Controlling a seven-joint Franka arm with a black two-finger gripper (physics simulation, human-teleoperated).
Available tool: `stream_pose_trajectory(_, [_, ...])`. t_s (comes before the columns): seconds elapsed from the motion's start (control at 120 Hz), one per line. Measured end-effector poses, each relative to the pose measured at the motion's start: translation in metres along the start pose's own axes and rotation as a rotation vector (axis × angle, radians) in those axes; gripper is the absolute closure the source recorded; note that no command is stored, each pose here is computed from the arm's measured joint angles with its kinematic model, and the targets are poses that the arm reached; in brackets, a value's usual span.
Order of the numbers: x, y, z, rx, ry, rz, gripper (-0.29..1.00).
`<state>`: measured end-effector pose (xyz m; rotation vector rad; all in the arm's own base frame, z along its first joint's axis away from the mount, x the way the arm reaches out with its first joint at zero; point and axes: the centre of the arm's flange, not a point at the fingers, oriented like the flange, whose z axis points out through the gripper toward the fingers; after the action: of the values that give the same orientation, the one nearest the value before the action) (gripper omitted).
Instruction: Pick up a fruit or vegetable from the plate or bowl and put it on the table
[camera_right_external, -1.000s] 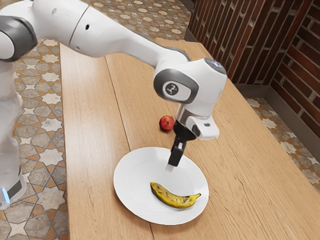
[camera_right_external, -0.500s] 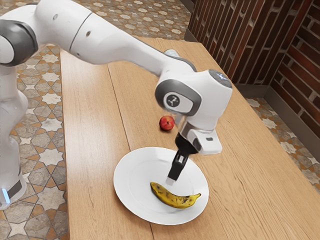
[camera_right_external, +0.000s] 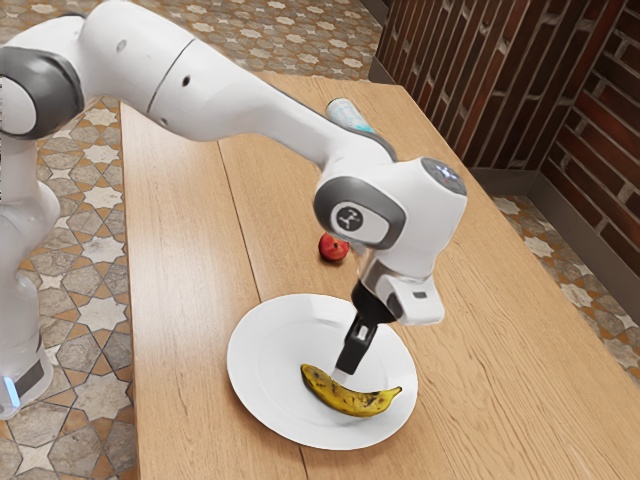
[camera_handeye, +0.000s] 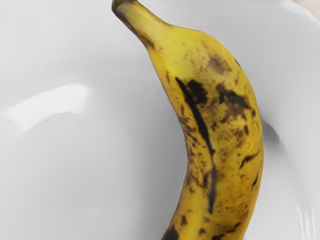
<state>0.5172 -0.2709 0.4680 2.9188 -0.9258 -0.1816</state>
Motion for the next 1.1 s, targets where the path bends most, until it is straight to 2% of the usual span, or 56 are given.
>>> stream_pose_trajectory(0.292, [0.010,0.006,0.005,-0.003,0.061,0.021,0.00])
stream_pose_trajectory(0.567, [-0.002,0.004,0.031,-0.031,0.045,0.007,0.00])
stream_pose_trajectory(0.925, [0.001,0.004,0.031,-0.026,0.090,0.014,0.00])
stream_pose_trajectory(1.1, [0.000,0.008,0.039,-0.025,0.084,0.026,0.00])
